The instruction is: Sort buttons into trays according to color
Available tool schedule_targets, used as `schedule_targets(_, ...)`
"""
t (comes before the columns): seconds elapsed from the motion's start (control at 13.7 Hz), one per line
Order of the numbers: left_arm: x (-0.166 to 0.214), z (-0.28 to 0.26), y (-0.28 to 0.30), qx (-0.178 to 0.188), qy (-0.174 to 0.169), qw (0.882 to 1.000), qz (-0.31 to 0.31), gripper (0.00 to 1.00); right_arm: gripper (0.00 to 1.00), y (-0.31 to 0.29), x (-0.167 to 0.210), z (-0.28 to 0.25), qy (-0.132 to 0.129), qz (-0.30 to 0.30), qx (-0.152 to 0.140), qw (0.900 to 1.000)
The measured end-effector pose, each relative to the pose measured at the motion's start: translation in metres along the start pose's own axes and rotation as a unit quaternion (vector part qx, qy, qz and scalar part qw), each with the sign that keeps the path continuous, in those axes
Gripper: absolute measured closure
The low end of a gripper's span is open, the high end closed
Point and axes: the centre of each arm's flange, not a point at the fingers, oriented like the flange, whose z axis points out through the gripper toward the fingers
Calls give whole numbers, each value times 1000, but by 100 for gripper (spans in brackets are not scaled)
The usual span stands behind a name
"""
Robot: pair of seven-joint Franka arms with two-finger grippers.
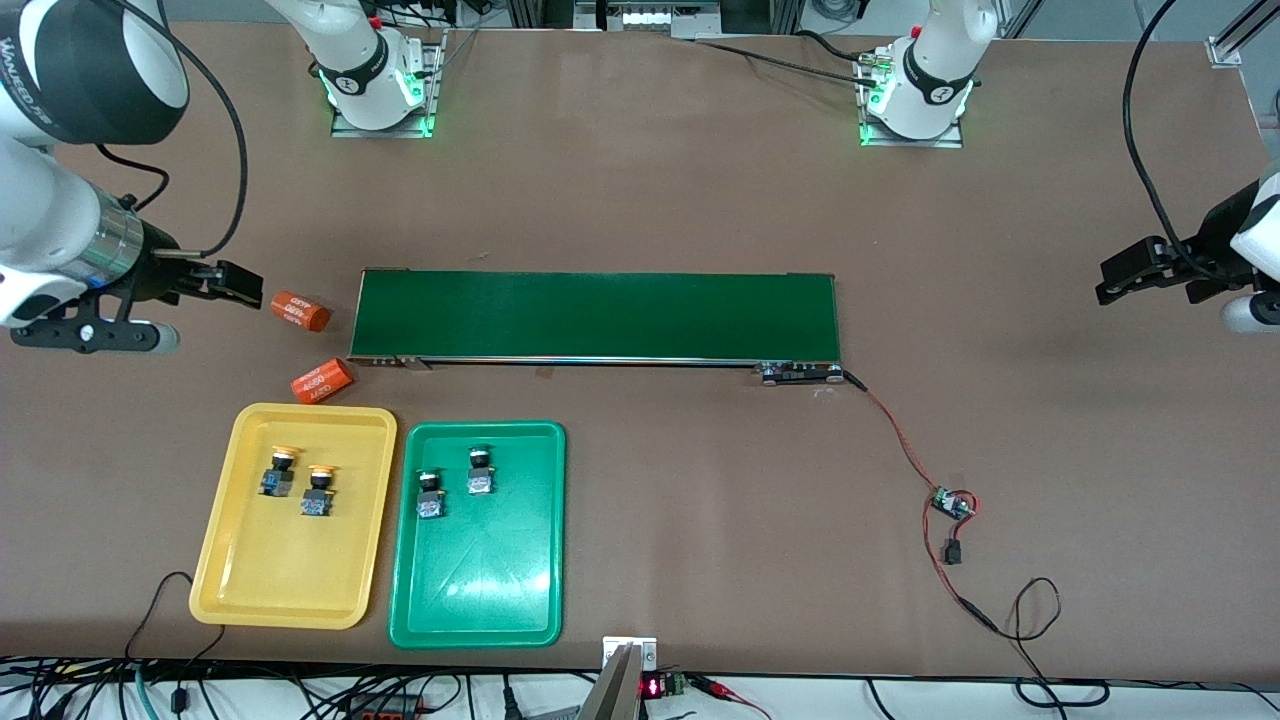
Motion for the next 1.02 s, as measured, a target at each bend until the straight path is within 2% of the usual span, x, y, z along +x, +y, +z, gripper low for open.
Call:
schedule_targets(0.15,0,0,-1,0,0,1000,-1,0,0,6,-7,-6,-7,5,-3,1000)
schedule_targets(0.44,0,-1,-1,0,1,1000,-1,0,0,10,-26,-7,-50,7,-11,999)
schedule_targets(0.66,0,-1,-1,0,1,1000,-1,0,0,11,-28,-4,-57,9,-12,998)
schedule_targets(0.8,0,-1,-1,0,0,1000,-1,0,0,9,-25,3,-52,7,-11,999)
schedule_targets(1.02,0,-1,-2,0,0,1000,-2,0,0,5,-18,1,-19,4,-5,1000)
